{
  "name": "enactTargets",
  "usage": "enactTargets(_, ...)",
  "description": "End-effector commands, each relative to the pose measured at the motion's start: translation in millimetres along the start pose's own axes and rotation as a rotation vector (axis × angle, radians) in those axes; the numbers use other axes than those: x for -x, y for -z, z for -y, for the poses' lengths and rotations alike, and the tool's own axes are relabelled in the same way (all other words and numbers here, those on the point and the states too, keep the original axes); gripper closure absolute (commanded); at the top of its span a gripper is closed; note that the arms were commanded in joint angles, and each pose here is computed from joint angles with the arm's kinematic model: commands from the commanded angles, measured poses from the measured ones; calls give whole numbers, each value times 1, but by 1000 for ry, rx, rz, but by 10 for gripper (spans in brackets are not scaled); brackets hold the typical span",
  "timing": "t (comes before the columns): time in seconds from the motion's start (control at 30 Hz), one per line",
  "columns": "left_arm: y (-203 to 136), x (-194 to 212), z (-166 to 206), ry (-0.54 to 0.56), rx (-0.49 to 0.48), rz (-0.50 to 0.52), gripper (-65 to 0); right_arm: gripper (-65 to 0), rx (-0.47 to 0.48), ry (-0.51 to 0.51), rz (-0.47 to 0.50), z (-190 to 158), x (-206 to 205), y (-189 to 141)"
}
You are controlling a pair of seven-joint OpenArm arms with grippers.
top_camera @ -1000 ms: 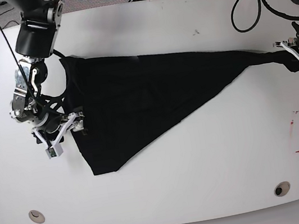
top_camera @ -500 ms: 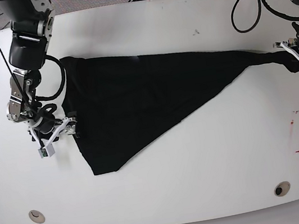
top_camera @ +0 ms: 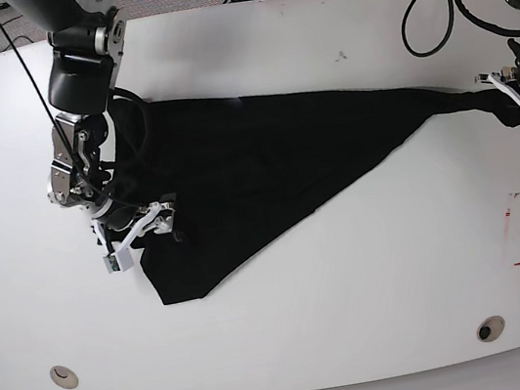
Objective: Fold the T-shirt properly
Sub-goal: 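Lift the shirt high with both grippers, letting it hang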
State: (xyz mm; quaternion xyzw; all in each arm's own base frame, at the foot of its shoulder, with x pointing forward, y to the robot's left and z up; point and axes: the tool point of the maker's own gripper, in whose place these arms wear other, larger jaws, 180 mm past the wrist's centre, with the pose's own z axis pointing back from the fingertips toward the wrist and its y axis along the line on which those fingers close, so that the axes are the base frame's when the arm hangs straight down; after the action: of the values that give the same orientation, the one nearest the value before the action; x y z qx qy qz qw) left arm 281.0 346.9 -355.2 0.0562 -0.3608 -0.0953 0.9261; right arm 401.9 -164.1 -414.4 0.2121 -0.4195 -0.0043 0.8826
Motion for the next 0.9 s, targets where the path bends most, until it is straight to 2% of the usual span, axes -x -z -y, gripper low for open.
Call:
enactTargets(0.0,-6,-17,-9,23,-21,47,-17,-549,2,-13,-49,-3,6,2)
enactTargets(0.07,-5,-17,-9,20,-20,45,-17,-479,0,-17,-37,-4,-1,4)
enactTargets(0.1,-5,-16,-9,19,-18,43,-17,-423,-2,-18,-34,-5,-3,4)
enactTargets(0.17,-4,-17,-9,19,-18,45,-17,-284,-3,-18,-31,-5,-5,4)
enactTargets(0.23,-4,-24,-10,20,-21,61,-17,-117,-4,-21,-24,-6,-9,5)
enactTargets(0.27,-4,-26,-11,19,-22,64,-17,-79,-4,-24,-19,-6,-12,5)
enactTargets(0.3,-3,-30,-12,19,-25,72,-17,0,0,-36,-7,-5,-19,3)
enactTargets(0.43,-3,-38,-13,18,-27,89,-17,-19,12,-74,-11,-5,-31,-3)
enactTargets(0.5,-3,-43,-14,18,-30,101,-17,-3,26,-107,-6,-4,-42,-10)
enactTargets(0.87,-8,-98,-28,3,-64,227,-17,0,109,-300,70,-18,-119,-55)
